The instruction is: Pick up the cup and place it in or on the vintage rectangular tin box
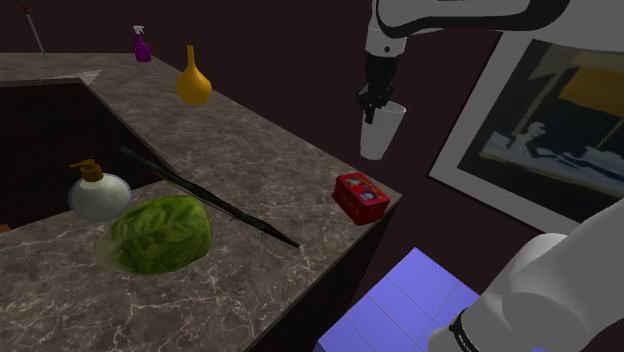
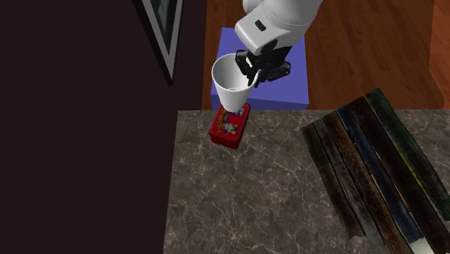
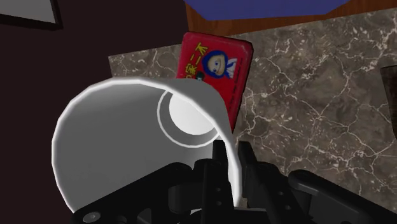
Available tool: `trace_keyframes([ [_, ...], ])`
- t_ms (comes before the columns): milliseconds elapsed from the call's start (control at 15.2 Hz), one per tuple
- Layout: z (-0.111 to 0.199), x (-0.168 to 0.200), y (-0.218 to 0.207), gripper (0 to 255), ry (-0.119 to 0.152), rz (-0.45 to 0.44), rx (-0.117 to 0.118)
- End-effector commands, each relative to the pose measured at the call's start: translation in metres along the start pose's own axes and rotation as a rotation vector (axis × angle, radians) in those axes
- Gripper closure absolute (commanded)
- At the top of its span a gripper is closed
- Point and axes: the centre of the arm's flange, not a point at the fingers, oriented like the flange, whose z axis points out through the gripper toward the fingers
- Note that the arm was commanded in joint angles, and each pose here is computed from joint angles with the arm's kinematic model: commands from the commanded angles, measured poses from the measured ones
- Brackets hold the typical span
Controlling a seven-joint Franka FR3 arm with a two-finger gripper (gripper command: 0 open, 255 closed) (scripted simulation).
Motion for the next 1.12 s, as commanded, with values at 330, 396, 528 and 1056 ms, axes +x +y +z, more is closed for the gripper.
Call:
trace_keyframes([
  [330, 0.031, -0.01, -0.004, 255, 0.0, 0.0, 0.0],
  [396, 0.037, -0.01, -0.005, 255, 0.0, 0.0, 0.0],
  [528, 0.047, -0.01, -0.007, 255, 0.0, 0.0, 0.0],
  [1056, 0.089, -0.009, -0.013, 255, 0.0, 0.0, 0.0],
])
